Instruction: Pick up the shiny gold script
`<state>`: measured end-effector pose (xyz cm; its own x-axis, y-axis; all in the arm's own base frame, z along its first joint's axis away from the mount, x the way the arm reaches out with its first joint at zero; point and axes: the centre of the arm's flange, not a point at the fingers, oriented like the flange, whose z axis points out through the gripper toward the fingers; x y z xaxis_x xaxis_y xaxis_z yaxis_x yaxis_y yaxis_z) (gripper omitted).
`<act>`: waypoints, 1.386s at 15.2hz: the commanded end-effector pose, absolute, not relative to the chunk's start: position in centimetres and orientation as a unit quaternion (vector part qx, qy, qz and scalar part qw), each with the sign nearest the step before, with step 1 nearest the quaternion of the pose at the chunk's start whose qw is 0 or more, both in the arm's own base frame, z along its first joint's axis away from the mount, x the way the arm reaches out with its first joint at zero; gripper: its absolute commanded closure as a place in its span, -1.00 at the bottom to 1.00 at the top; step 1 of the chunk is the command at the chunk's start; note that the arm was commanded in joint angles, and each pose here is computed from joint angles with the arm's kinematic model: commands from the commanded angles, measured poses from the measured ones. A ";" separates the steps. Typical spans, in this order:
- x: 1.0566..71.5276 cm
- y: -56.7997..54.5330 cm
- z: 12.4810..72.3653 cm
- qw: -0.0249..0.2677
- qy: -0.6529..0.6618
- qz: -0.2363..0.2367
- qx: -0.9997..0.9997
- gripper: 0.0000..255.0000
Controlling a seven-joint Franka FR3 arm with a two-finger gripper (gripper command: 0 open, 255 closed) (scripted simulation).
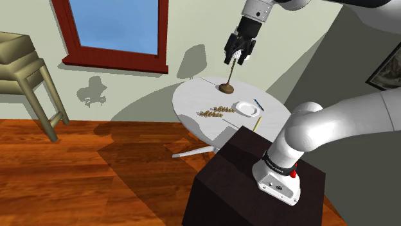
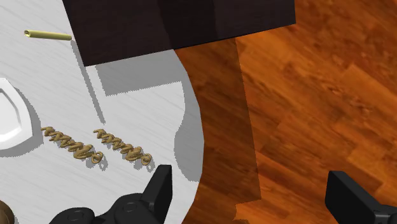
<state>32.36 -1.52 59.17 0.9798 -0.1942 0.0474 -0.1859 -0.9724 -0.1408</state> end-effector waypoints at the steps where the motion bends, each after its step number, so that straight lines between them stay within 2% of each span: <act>1: 32.4 -1.5 59.2 0.068 0.096 -0.030 -0.993 -1.00; 21: 41.4 -7.8 36.1 -0.034 0.065 -0.018 -0.997 -1.00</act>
